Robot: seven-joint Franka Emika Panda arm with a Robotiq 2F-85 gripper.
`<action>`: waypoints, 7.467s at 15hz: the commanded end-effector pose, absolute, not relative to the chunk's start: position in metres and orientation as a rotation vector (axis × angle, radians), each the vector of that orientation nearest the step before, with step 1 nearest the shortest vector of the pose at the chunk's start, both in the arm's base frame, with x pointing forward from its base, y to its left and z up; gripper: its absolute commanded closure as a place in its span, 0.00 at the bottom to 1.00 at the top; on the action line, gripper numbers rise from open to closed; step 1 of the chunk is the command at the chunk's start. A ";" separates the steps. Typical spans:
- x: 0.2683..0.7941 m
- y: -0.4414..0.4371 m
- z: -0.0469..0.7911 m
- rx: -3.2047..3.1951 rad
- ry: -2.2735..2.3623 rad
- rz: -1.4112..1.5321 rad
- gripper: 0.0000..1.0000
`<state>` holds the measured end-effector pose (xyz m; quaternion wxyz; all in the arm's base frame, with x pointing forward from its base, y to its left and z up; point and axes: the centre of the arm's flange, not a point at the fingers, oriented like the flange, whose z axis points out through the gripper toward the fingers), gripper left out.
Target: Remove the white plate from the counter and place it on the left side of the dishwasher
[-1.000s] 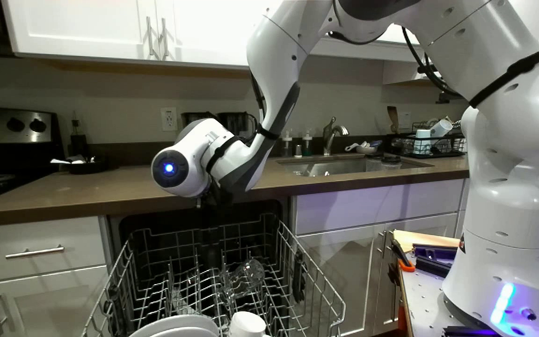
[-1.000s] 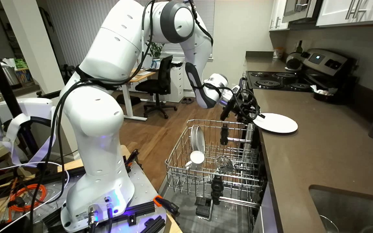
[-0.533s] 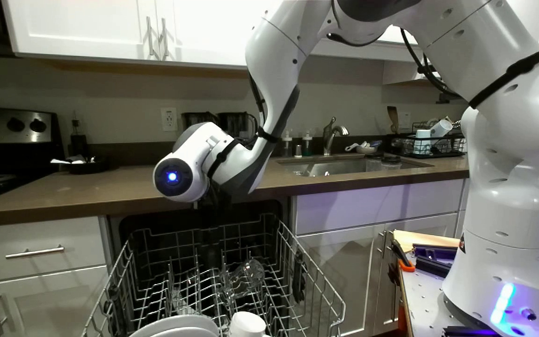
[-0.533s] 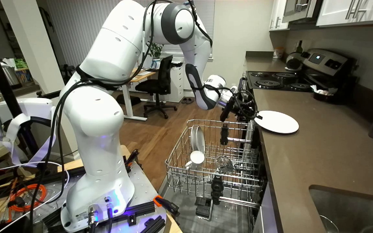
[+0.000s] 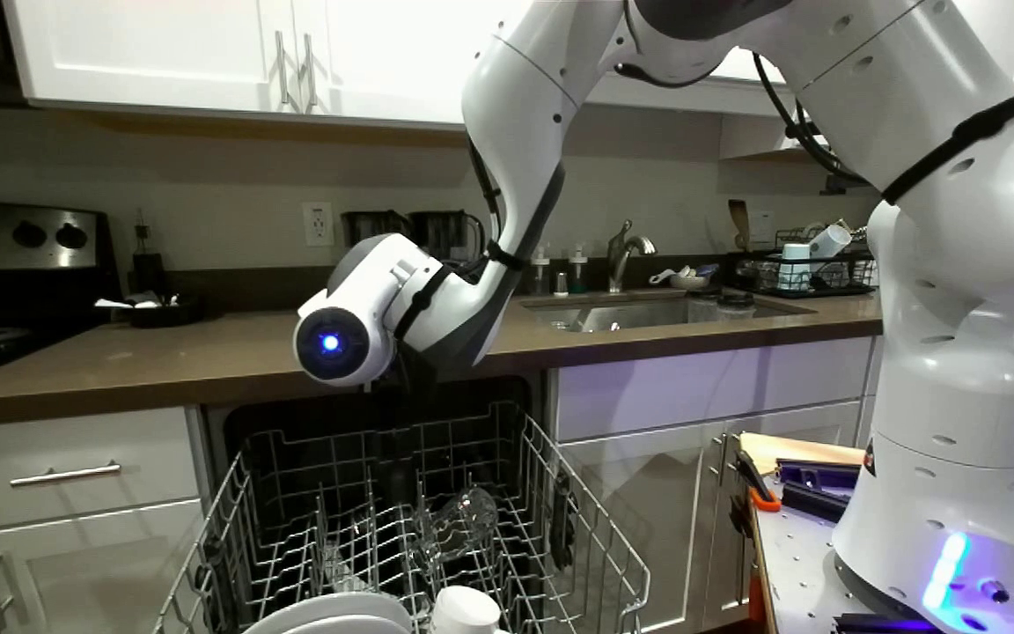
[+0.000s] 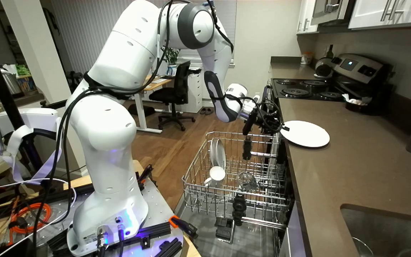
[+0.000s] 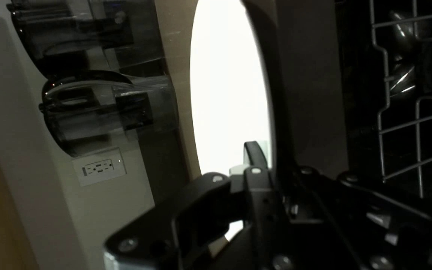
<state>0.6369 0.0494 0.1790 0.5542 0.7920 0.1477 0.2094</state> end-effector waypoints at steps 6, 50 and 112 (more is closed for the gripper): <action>0.601 0.065 0.202 1.770 0.282 0.533 0.94; 0.491 0.132 0.285 2.854 1.094 0.408 0.95; 0.598 0.164 0.180 3.061 1.279 -0.001 0.94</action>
